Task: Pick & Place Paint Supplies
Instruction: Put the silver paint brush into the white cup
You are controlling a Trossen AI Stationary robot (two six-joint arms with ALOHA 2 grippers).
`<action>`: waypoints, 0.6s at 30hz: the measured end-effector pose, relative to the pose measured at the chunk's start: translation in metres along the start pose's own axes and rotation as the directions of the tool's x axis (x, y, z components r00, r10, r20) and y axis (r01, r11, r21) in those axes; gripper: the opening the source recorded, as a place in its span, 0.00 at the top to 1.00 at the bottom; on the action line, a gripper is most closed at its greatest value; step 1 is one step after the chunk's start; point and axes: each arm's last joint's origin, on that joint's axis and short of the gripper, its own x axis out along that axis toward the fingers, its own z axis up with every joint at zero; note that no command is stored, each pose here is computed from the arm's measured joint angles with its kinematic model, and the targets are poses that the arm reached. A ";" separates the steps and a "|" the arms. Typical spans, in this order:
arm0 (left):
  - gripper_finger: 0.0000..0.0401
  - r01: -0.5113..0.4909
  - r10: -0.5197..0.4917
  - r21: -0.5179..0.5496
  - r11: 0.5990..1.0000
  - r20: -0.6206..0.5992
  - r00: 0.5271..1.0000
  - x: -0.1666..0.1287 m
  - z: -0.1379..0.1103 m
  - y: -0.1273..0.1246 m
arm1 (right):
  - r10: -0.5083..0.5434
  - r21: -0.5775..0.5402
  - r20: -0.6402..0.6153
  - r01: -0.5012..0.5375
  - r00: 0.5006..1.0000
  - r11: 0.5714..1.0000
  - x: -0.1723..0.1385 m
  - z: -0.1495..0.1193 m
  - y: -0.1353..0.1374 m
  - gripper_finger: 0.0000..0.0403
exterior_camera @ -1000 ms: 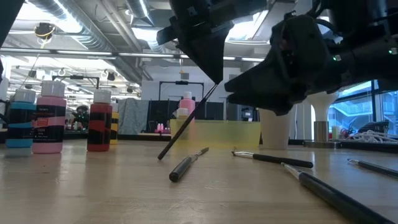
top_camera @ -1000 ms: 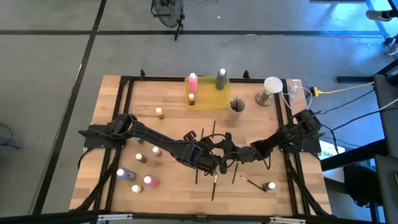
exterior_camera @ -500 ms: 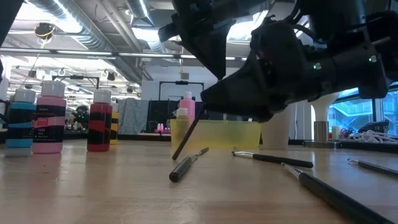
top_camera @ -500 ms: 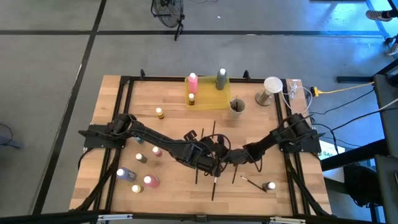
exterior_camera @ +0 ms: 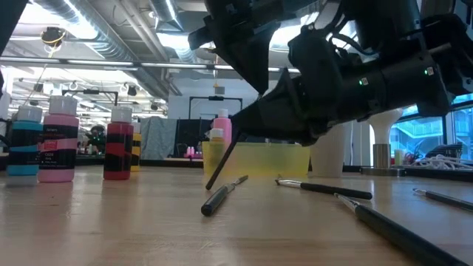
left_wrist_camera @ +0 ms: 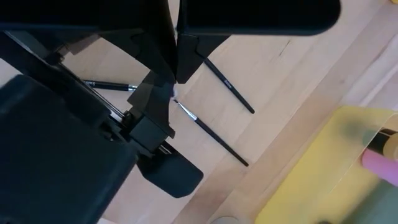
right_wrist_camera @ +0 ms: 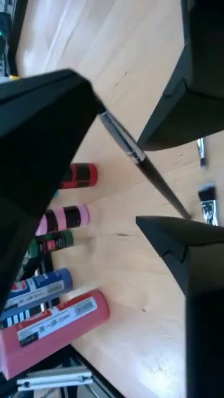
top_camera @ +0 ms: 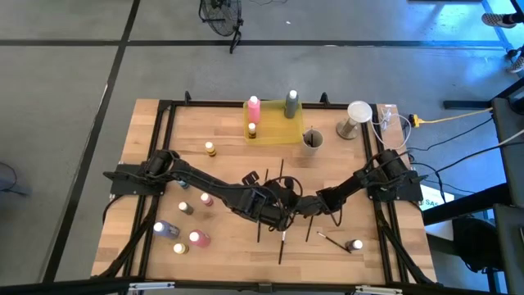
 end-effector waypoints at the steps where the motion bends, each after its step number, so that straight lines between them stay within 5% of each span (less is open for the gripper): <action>1: 1.00 0.000 0.000 0.000 1.000 0.000 1.000 0.000 0.000 0.000 | -0.001 -0.001 -0.004 0.001 1.000 1.000 0.000 0.000 0.000 0.57; 18: 1.00 -0.003 0.003 0.004 1.000 0.009 1.000 -0.002 -0.001 -0.001 | 0.010 0.021 -0.002 -0.010 1.000 1.000 0.004 0.002 -0.007 0.75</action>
